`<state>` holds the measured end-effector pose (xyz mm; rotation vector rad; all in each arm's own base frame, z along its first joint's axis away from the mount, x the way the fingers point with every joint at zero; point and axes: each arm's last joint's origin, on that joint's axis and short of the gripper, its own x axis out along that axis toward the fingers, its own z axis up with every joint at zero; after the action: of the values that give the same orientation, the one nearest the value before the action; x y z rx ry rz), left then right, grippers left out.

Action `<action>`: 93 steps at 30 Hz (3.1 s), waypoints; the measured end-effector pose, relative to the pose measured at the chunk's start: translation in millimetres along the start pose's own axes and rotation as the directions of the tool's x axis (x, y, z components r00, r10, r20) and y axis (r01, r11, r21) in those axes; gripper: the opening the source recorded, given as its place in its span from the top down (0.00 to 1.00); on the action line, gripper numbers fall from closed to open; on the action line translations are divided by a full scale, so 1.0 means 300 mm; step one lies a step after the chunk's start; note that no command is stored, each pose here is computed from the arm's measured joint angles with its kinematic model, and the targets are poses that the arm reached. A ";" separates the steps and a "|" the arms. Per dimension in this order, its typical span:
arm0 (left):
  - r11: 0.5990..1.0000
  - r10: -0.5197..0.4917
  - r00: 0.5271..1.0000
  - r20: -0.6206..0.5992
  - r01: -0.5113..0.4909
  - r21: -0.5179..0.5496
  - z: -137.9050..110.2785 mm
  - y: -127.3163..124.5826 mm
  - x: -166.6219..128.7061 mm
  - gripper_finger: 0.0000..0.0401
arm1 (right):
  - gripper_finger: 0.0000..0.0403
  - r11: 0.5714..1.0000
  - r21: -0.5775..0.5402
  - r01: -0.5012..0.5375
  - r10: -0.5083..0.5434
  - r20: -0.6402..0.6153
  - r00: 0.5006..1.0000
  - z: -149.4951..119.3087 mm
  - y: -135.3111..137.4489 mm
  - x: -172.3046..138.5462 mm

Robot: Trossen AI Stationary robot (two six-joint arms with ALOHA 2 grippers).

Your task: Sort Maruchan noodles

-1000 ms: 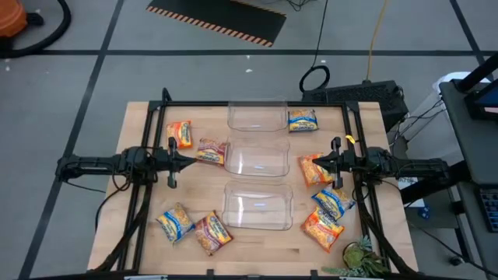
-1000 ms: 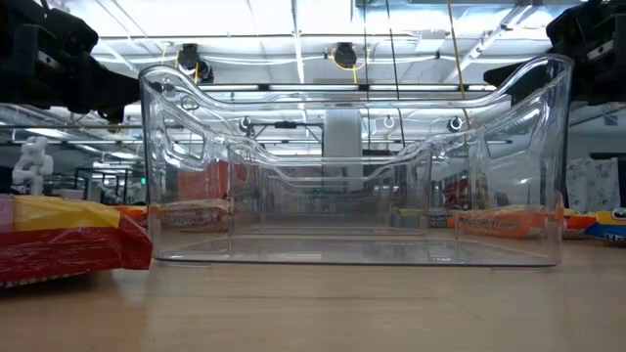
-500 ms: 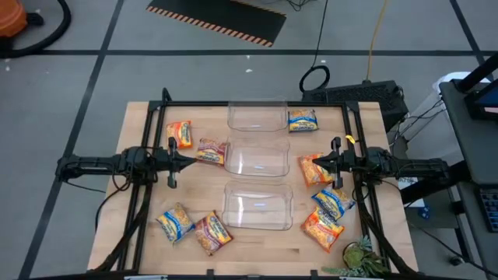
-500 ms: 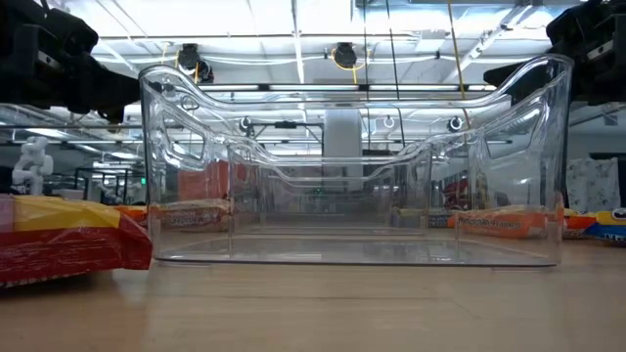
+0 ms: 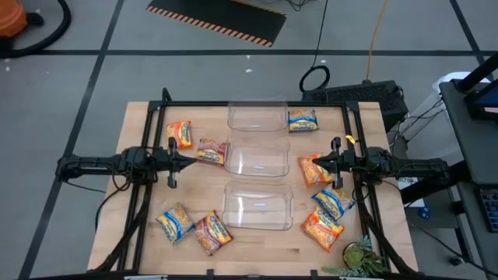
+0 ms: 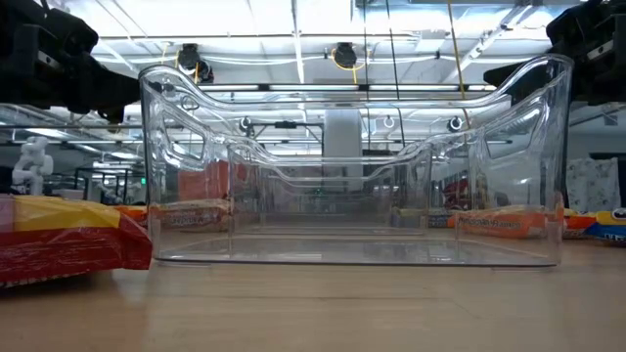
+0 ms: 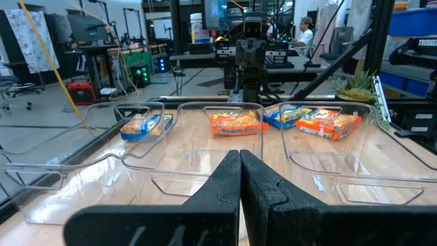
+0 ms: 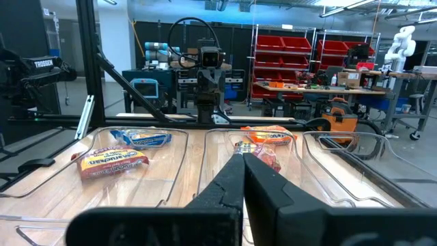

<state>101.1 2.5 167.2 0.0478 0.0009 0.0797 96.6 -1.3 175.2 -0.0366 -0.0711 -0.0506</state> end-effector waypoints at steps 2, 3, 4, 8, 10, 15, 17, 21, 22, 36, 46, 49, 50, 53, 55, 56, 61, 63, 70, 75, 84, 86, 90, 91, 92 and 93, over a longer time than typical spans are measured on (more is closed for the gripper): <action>1.000 0.000 1.000 0.000 0.000 0.000 0.000 0.000 0.000 1.00 | 1.00 1.000 0.000 0.000 0.000 0.000 1.000 0.000 0.000 0.000; 1.000 0.000 1.000 0.000 0.000 0.000 0.000 0.000 0.000 1.00 | 1.00 1.000 0.000 0.000 0.000 0.000 1.000 0.000 0.000 0.000; 1.000 0.000 1.000 0.000 0.000 0.000 0.000 0.000 0.000 1.00 | 1.00 1.000 0.000 0.000 0.000 0.000 1.000 0.000 0.000 0.000; 1.000 0.000 1.000 0.000 0.000 0.000 0.000 0.000 0.000 1.00 | 1.00 1.000 0.000 0.000 0.000 0.000 1.000 0.000 0.000 0.000; 1.000 0.000 1.000 0.000 0.000 0.000 0.000 0.000 0.000 1.00 | 1.00 1.000 0.000 0.000 0.000 0.000 1.000 0.000 0.000 0.000; 1.000 0.000 1.000 0.000 0.000 0.000 0.000 0.000 0.000 1.00 | 1.00 1.000 0.000 0.000 0.000 0.000 1.000 0.000 0.000 0.000; 1.000 0.000 1.000 0.000 0.000 0.000 0.000 0.000 0.000 1.00 | 1.00 1.000 0.000 0.000 0.000 0.000 1.000 0.000 0.000 0.000; 1.000 0.000 1.000 0.000 0.000 0.000 0.000 0.000 0.000 1.00 | 1.00 1.000 0.000 0.000 0.000 0.000 1.000 0.000 0.000 0.000; 1.000 0.000 1.000 0.000 0.000 0.000 0.000 0.000 0.000 1.00 | 1.00 1.000 0.000 0.000 0.000 0.000 1.000 0.000 0.000 0.000; 1.000 0.009 1.000 0.012 -0.009 -0.001 0.004 0.001 0.000 1.00 | 1.00 1.000 0.000 0.000 0.000 0.000 1.000 0.000 0.000 0.000; 0.981 0.008 0.997 0.077 0.007 -0.195 0.025 0.001 0.000 1.00 | 1.00 1.000 0.000 0.000 0.000 0.000 1.000 0.000 0.000 0.000; 0.978 0.000 0.993 0.122 0.025 -0.207 0.052 0.002 -0.004 1.00 | 1.00 1.000 0.000 0.000 0.000 0.000 1.000 0.000 0.000 0.000; 0.980 -0.006 0.991 0.130 0.031 -0.194 0.068 0.002 -0.007 1.00 | 1.00 1.000 0.001 0.000 0.000 0.000 1.000 0.000 0.000 0.000; 0.985 -0.019 0.991 0.130 0.041 -0.167 0.123 0.004 -0.016 1.00 | 1.00 0.999 0.050 0.000 0.000 0.000 1.000 0.000 0.000 0.000; 0.985 -0.021 0.995 0.096 0.037 -0.166 0.162 0.007 -0.020 1.00 | 1.00 0.990 0.138 0.000 0.000 0.000 1.000 0.000 0.000 0.000; 0.986 -0.022 0.997 0.080 0.035 -0.166 0.184 0.008 -0.022 1.00 | 1.00 0.980 0.199 0.000 0.000 0.000 1.000 0.000 0.000 0.000; 0.984 -0.027 0.999 -0.024 0.022 -0.176 0.284 0.012 -0.019 1.00 | 1.00 0.896 0.444 0.004 0.002 -0.012 1.000 -0.004 0.000 0.002; 0.983 -0.030 0.998 -0.052 0.020 -0.184 0.325 0.013 -0.013 1.00 | 1.00 0.871 0.491 0.010 0.003 -0.026 1.000 -0.008 0.001 0.004; 0.980 -0.067 0.980 -0.188 0.030 -0.196 0.440 0.004 0.026 1.00 | 1.00 0.822 0.565 0.068 0.010 -0.134 0.991 -0.040 0.003 0.014; 0.984 -0.068 0.944 -0.323 0.010 -0.178 0.464 -0.004 0.063 1.00 | 1.00 0.784 0.612 0.106 0.011 -0.185 0.983 -0.055 0.004 0.027; 0.990 -0.047 0.831 -0.555 -0.033 -0.134 0.416 -0.013 0.124 1.00 | 1.00 0.660 0.716 0.228 -0.029 -0.279 0.960 -0.084 0.002 0.050; 0.990 -0.046 0.824 -0.564 -0.037 -0.136 0.424 -0.014 0.133 1.00 | 1.00 0.649 0.731 0.213 -0.047 -0.241 0.969 -0.072 0.002 0.060; 0.990 -0.046 0.818 -0.573 -0.039 -0.134 0.428 -0.016 0.146 1.00 | 1.00 0.622 0.757 0.203 -0.070 -0.204 0.976 -0.022 0.006 0.083; 0.990 -0.045 0.818 -0.573 -0.039 -0.134 0.428 -0.016 0.146 1.00 | 1.00 0.614 0.765 0.193 -0.073 -0.189 0.979 0.009 0.007 0.091; 0.990 -0.044 0.817 -0.575 -0.040 -0.133 0.428 -0.015 0.146 1.00 | 1.00 0.616 0.764 0.192 -0.078 -0.184 0.980 0.040 0.010 0.101; 0.990 -0.043 0.816 -0.576 -0.041 -0.132 0.427 -0.015 0.145 1.00 | 1.00 0.627 0.757 0.184 -0.074 -0.177 0.981 0.072 0.013 0.111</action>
<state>145.3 -4.8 295.0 -0.1192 0.6113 0.0906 128.3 1.8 199.0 0.8534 0.0417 -0.1656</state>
